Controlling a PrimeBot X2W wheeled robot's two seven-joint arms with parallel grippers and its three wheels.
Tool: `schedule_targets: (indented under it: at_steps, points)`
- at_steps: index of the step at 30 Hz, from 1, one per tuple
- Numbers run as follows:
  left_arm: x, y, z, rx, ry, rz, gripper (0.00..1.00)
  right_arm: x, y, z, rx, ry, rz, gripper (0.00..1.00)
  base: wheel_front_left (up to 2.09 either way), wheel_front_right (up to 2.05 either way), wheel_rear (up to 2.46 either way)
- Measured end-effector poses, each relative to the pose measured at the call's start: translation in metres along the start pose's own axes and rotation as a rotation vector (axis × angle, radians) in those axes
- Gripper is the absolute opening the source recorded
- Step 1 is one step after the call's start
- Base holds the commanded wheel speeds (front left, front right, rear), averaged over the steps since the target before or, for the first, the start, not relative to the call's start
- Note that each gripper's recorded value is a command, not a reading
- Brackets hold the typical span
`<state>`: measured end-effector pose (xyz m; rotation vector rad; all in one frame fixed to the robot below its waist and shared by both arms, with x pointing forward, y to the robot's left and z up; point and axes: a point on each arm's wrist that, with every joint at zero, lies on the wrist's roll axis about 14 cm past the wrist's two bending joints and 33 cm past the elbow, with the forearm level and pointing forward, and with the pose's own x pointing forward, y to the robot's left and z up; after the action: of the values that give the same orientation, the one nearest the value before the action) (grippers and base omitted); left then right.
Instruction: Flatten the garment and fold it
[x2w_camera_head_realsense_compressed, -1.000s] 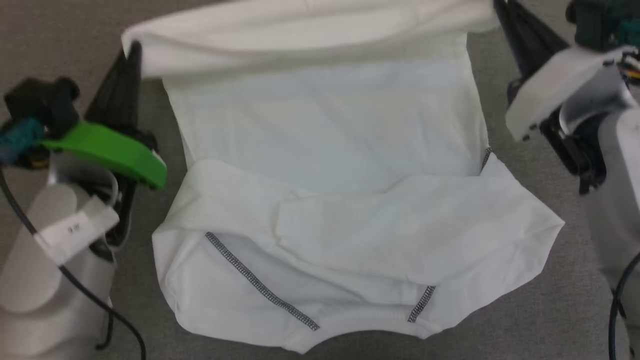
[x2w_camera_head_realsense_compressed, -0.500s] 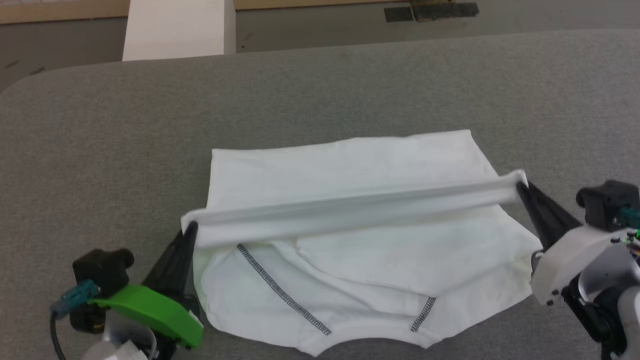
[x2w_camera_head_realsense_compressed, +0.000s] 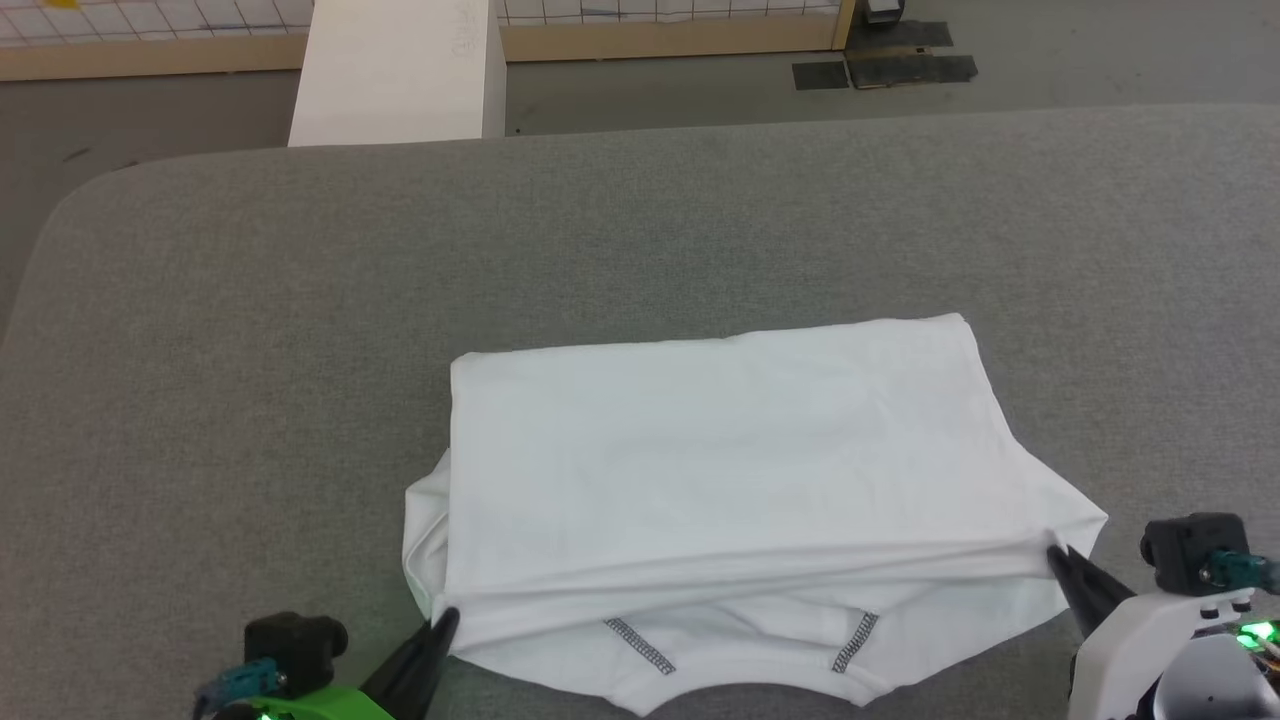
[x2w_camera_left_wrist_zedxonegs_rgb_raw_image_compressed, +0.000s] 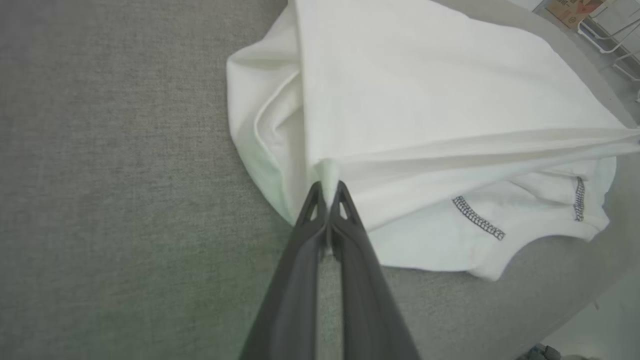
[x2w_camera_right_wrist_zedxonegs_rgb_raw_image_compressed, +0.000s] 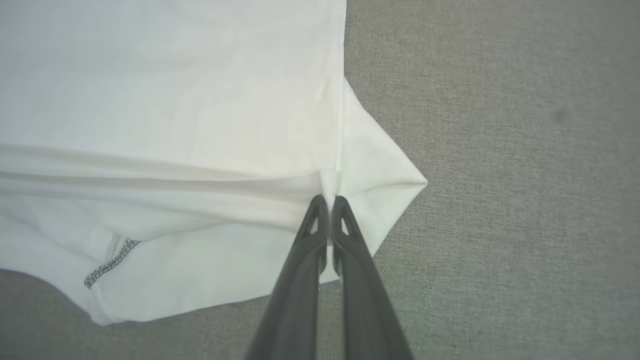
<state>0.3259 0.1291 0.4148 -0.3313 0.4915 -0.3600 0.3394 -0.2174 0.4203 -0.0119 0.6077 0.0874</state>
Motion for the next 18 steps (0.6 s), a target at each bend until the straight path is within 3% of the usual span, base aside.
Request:
schedule_targets:
  at_steps: [5,6,7,8,10,11,18]
  points:
    - [-0.001,-0.001,-0.024,0.012,0.072,-0.009,0.0,0.004,0.01,-0.023,0.015,0.067,0.019,0.0,0.0,0.0,0.0]
    - [-0.001,0.0,-0.028,0.015,0.083,-0.007,0.07,0.004,0.011,-0.026,0.018,0.074,0.02,0.0,0.0,0.0,0.0]
    - [-0.001,0.0,-0.032,0.011,0.095,-0.005,0.36,0.004,0.012,-0.03,0.024,0.084,0.02,0.0,0.0,0.0,0.0]
    - [-0.001,0.0,-0.037,0.007,0.107,-0.001,1.0,0.005,0.012,-0.033,0.028,0.091,0.019,0.0,0.0,0.0,0.0]
    - [-0.001,0.001,-0.041,0.003,0.115,0.002,1.0,0.004,0.013,-0.039,0.033,0.107,0.02,0.49,0.0,0.0,0.0]
    - [-0.001,0.0,-0.042,0.0,0.114,0.001,1.0,0.002,0.013,-0.043,0.039,0.121,0.018,1.0,0.0,0.0,0.0]
    - [-0.007,0.01,-0.026,-0.026,0.008,0.046,1.0,-0.016,-0.003,-0.049,0.069,0.139,-0.037,1.0,0.0,0.0,0.0]
